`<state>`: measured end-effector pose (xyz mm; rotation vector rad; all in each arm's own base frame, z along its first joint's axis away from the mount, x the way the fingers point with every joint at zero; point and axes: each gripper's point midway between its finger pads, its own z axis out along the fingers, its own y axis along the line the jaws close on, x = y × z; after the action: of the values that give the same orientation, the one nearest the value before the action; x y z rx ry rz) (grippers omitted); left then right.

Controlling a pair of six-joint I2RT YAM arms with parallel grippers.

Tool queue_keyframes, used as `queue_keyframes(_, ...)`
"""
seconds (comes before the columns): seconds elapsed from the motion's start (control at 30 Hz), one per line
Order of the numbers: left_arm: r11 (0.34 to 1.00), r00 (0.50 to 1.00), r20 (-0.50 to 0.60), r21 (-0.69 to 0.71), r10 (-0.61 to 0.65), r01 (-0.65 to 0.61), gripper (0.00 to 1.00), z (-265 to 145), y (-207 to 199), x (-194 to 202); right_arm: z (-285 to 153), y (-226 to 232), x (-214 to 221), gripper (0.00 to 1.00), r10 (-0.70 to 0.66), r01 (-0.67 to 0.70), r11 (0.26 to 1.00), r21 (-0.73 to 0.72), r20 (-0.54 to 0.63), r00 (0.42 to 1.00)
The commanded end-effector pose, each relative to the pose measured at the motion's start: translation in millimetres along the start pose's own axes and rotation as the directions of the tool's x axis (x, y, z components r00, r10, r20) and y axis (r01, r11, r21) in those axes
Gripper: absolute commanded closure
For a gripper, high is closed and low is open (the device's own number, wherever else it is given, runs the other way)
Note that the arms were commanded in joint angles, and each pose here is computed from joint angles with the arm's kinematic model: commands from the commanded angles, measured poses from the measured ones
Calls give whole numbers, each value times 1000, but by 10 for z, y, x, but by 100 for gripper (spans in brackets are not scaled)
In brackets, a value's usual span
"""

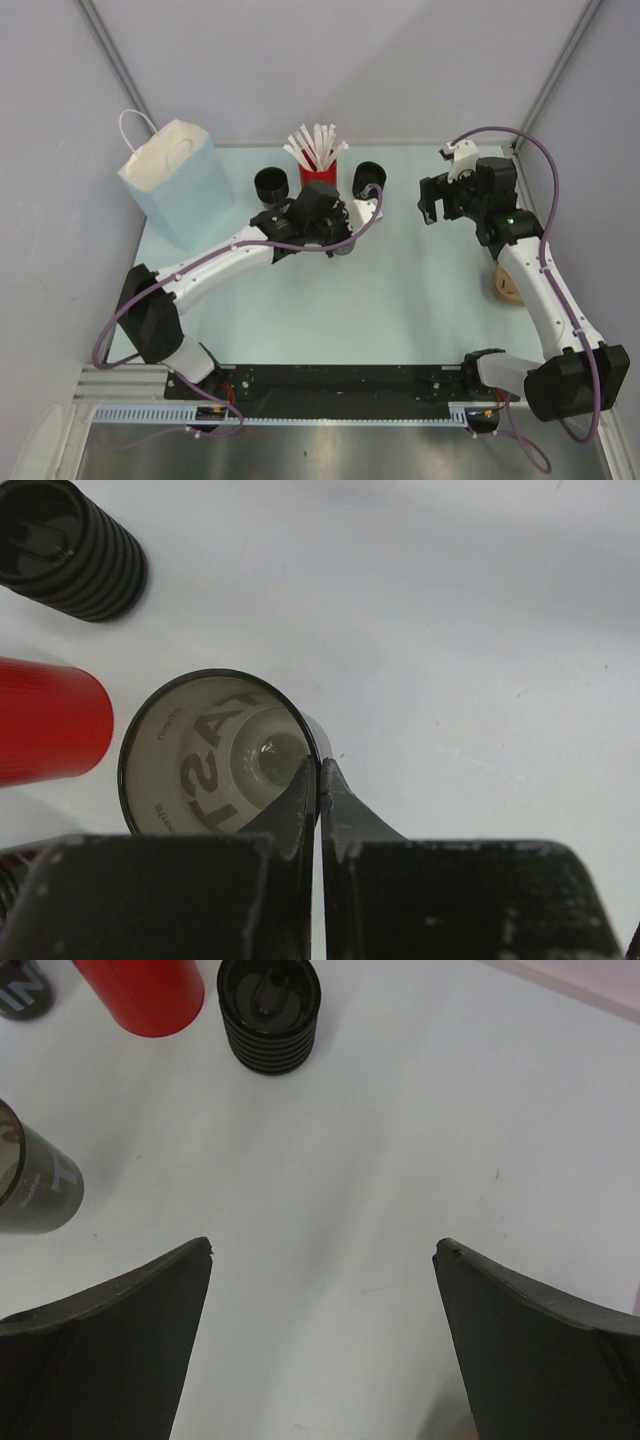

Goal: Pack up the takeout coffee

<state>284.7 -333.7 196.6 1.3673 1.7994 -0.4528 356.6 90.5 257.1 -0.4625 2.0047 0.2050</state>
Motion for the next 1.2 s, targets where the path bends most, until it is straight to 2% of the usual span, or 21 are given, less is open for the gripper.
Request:
queue_keyframes(0.0,1000,999,47,2,-12,12,100,123,-28,-41,22,-131,-87,0,10,-13,998,65,33,999)
queue_keyframes(0.27,998,999,23,50,-35,34,100,434,-231,59,5,-275,-80,0,29,-33,992,122,35,999)
queue_keyframes(0.63,995,998,-25,79,-59,61,100,674,-432,234,-11,-279,-98,0,28,-32,992,122,41,999)
queue_keyframes(1.17,996,997,-62,85,-34,39,96,795,-572,345,-42,-298,-121,0,25,-31,991,130,51,998)
